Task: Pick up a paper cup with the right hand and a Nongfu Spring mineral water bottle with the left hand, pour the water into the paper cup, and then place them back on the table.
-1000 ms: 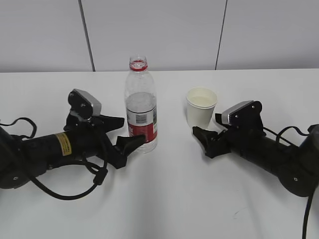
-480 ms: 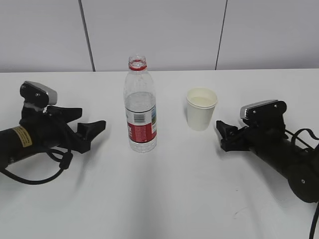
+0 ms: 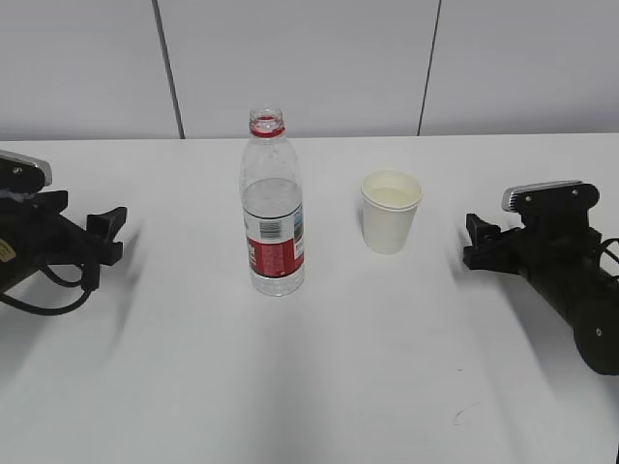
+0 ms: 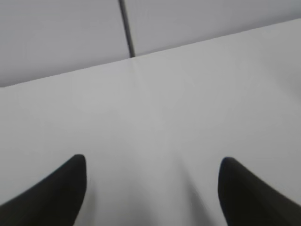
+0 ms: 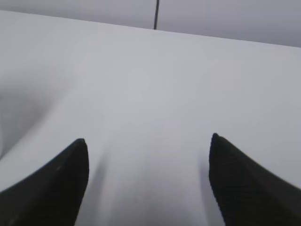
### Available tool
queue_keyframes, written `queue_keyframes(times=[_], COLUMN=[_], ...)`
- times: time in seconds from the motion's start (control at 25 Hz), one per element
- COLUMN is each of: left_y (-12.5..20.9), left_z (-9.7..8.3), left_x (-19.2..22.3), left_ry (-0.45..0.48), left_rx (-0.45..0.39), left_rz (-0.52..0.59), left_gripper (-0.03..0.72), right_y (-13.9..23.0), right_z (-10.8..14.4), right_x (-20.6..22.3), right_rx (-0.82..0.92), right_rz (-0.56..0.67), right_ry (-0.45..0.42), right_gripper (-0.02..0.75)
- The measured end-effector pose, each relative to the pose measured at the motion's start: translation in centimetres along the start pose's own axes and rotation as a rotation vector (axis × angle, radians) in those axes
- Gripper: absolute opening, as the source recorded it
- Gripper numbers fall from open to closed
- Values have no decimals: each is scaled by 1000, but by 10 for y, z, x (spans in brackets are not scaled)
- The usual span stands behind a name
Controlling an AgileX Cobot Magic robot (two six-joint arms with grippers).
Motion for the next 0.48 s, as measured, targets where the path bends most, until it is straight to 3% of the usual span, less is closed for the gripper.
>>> queue_keyframes(times=[0.16, 0.48], left_y=[5, -6], left_z=[9, 28], left_x=[-1, 2], left_ry=[-91, -121], left_rx=[-25, -70], left_rz=[46, 276], left_gripper=[529, 529], right_y=[-13, -39], right_z=[-12, -15], right_x=[3, 8], right_rx=[12, 28], right_rz=[-42, 26], right_ry=[35, 58], right_gripper=[593, 593])
Point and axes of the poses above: a point on each arm's last joint axis where the gripper is mounted, x pointing out along that axis toward the gripper, z along the wrist's bending axis when the last joint is at zero, y = z × x, the point moved 1 cm from there along x, pointing out along that axis toward the gripper, and after that the axes turned 14 degrees about x, right-handed, at the moved point
